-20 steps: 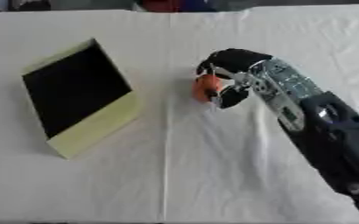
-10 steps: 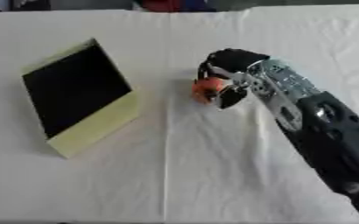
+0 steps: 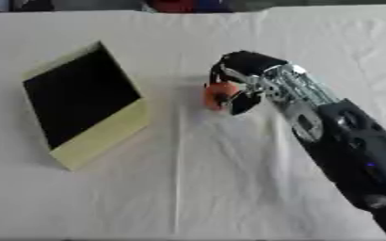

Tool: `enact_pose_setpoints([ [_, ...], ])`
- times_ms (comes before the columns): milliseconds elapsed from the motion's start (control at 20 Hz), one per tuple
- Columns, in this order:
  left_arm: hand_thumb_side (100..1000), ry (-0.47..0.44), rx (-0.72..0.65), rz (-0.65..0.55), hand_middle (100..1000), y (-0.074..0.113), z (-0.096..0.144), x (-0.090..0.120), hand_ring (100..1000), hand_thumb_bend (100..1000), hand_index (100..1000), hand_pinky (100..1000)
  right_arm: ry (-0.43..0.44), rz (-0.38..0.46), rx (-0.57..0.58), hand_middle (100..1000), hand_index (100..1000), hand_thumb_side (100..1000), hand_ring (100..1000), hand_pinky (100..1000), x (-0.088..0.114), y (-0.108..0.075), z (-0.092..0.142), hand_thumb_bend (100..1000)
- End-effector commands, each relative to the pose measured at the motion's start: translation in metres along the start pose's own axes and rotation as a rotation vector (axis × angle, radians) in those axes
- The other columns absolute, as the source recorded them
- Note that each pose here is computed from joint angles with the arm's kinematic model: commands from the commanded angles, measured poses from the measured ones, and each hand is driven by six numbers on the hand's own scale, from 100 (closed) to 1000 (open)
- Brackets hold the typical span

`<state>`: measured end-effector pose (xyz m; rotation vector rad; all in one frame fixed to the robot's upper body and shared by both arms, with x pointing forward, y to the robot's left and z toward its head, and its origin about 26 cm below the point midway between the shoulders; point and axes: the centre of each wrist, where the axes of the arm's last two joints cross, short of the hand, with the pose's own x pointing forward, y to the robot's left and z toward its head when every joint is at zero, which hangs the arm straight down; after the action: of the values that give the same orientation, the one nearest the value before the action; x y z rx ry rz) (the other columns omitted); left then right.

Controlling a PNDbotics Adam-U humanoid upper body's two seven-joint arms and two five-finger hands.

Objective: Pick up objects on the table and place them in the box.

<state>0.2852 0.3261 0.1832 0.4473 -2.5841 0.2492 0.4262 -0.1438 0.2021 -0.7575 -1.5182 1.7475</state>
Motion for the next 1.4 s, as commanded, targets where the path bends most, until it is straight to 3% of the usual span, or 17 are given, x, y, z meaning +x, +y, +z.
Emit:
enact_pose_setpoints([
  [50, 663, -0.026, -0.009, 0.002, 753, 0.000, -0.005, 0.006, 690, 100, 759, 567, 0.004, -0.010, -0.087, 461, 675, 168, 781, 798, 0.005, -0.021, 0.004, 100],
  [300, 663, -0.025, -0.010, 0.002, 754, 0.000, -0.005, 0.006, 690, 100, 760, 567, -0.025, 0.021, -0.174, 467, 682, 163, 783, 804, 0.023, -0.043, 0.004, 100],
  [550, 662, -0.024, -0.012, 0.002, 754, 0.000, -0.005, 0.006, 690, 100, 760, 567, -0.083, 0.107, -0.249, 471, 686, 141, 784, 814, 0.052, -0.071, 0.000, 100],
  [900, 662, -0.022, -0.015, 0.012, 753, -0.001, -0.005, 0.006, 690, 100, 760, 567, -0.225, 0.226, -0.376, 468, 680, 120, 788, 831, 0.117, -0.103, -0.012, 100],
  [1100, 663, -0.021, -0.017, 0.020, 754, -0.003, -0.005, 0.005, 690, 100, 760, 568, -0.310, 0.263, -0.394, 501, 684, 119, 787, 833, 0.157, -0.107, -0.024, 100],
  [1300, 662, -0.022, -0.017, 0.029, 754, -0.004, -0.005, 0.006, 690, 100, 760, 568, -0.341, 0.271, -0.382, 504, 688, 126, 786, 832, 0.185, -0.097, -0.040, 100],
  [1350, 662, -0.022, -0.017, 0.031, 754, -0.004, -0.005, 0.006, 690, 100, 760, 568, -0.347, 0.270, -0.379, 504, 688, 206, 784, 829, 0.190, -0.094, -0.044, 100],
  [1400, 663, -0.021, -0.017, 0.033, 754, -0.005, -0.005, 0.006, 690, 100, 760, 568, -0.355, 0.269, -0.377, 503, 687, 129, 781, 825, 0.195, -0.091, -0.047, 100],
])
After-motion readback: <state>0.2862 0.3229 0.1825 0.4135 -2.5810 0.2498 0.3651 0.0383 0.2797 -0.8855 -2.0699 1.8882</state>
